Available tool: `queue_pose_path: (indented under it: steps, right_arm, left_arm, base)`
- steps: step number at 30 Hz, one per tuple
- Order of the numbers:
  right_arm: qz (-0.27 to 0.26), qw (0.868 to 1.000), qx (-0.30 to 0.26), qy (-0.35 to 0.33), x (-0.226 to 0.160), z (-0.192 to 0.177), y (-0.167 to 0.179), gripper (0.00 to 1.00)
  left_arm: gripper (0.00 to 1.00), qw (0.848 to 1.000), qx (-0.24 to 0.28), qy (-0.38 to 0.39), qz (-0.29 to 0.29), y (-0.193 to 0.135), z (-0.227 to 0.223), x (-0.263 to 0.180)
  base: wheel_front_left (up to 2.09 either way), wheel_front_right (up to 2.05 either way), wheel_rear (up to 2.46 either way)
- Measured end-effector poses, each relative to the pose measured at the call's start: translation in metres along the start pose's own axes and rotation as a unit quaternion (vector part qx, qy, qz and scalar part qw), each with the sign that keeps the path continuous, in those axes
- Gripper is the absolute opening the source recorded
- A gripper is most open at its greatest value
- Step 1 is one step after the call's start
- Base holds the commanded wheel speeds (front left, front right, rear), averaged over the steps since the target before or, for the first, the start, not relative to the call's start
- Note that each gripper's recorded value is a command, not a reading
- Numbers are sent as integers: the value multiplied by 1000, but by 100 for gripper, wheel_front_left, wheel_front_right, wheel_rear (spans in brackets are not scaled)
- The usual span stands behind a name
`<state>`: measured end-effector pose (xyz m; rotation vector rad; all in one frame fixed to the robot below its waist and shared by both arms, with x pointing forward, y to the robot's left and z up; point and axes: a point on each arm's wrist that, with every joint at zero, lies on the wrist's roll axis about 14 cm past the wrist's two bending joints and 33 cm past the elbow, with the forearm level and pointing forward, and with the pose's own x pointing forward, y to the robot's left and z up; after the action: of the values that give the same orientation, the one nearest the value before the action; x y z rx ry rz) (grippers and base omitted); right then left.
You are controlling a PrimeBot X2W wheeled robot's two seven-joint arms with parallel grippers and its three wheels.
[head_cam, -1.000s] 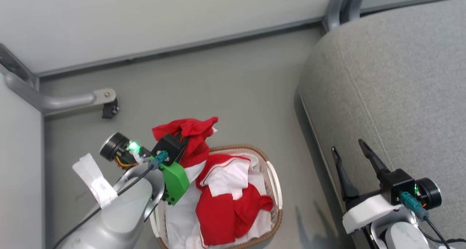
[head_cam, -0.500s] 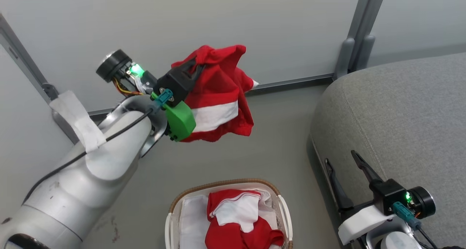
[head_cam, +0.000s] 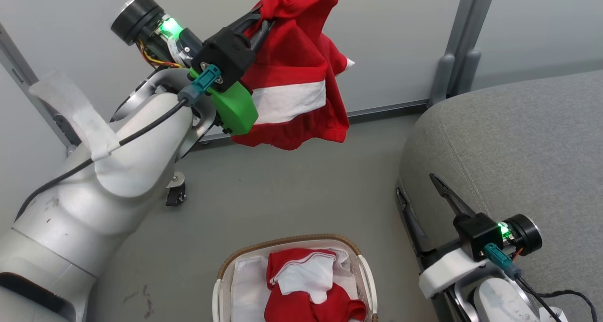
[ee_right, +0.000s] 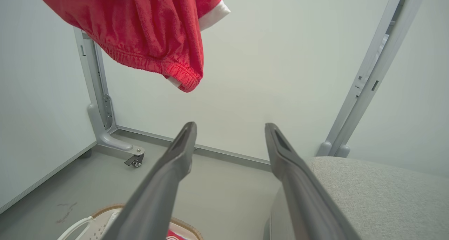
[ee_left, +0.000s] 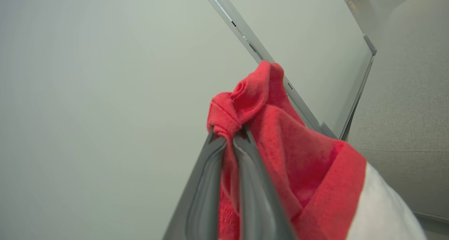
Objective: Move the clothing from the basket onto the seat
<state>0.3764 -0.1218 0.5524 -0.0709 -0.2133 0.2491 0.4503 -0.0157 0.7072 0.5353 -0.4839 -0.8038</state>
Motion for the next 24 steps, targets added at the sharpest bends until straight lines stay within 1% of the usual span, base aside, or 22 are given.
queue_pose_path:
  steps: [7,13,17,24]
  right_arm:
    - [32,998,-44,-18,25,14,11,100]
    - [70,995,-71,8,40,0,29,100]
    - [84,994,-73,16,45,-5,37,100]
    - [88,993,-76,-8,59,12,40,100]
  left_arm:
    - [0,999,9,-34,-21,-14,25,4]
    - [0,998,12,-55,-36,-25,44,1]
    - [0,997,13,-62,-41,-30,53,-1]
    - [0,996,16,-72,-51,-38,66,-7]
  base:
    - [0,0,0]
    - [0,0,0]
    - [0,0,0]
    - [0,0,0]
